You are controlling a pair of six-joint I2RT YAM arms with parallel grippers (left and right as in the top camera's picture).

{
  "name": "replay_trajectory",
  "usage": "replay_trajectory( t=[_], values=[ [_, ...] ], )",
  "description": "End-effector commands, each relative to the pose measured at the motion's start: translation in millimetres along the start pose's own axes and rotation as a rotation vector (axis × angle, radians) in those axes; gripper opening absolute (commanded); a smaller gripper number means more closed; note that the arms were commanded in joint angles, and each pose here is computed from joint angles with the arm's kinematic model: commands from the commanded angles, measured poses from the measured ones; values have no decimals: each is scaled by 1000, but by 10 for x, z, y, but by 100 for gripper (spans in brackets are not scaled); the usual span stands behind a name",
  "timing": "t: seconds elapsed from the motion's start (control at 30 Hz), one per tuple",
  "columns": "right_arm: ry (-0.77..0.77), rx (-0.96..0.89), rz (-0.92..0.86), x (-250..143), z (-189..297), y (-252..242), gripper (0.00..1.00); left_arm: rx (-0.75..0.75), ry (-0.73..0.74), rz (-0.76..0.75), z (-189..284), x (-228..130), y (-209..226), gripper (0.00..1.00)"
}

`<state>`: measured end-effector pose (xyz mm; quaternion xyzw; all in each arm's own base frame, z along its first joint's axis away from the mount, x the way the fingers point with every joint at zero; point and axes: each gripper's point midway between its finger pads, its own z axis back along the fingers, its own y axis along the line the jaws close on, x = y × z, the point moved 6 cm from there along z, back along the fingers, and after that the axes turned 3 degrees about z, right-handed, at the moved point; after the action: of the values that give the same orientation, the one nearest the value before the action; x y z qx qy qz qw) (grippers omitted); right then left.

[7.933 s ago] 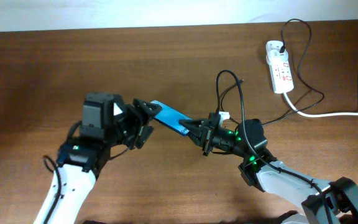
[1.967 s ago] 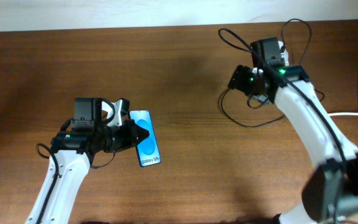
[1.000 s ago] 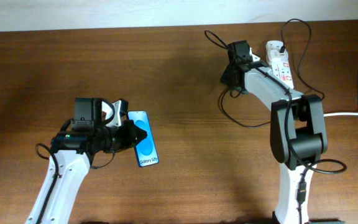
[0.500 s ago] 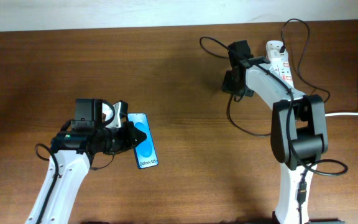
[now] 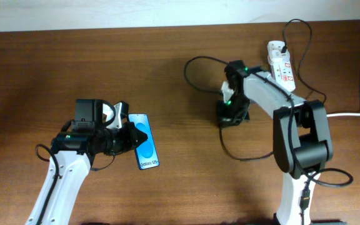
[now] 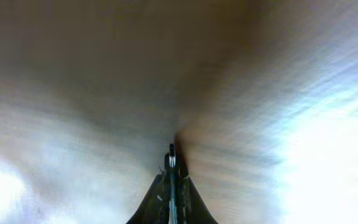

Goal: Plug charger to phone and switch on socket
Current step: 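Lower the right gripper over the cable's USB-C tip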

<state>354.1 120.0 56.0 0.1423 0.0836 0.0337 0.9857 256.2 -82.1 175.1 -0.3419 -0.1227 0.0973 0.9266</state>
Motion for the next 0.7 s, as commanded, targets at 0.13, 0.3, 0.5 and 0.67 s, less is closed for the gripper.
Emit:
replay_trajectory(
  t=[0.13,0.3,0.5,0.67],
  values=[
    [110,-2,96,-298,-298,102,7,-36,-3,-11,34,15,-53,0],
    [88,-4,104,-259,-306,104,39,-36,-3,-11,34,15,-53,0],
    [65,-29,104,-238,-360,59,45,-36,-3,-11,34,15,-53,0],
    [90,-27,97,-307,-409,37,45,-36,-4,-11,34,16,-53,0]
  ],
)
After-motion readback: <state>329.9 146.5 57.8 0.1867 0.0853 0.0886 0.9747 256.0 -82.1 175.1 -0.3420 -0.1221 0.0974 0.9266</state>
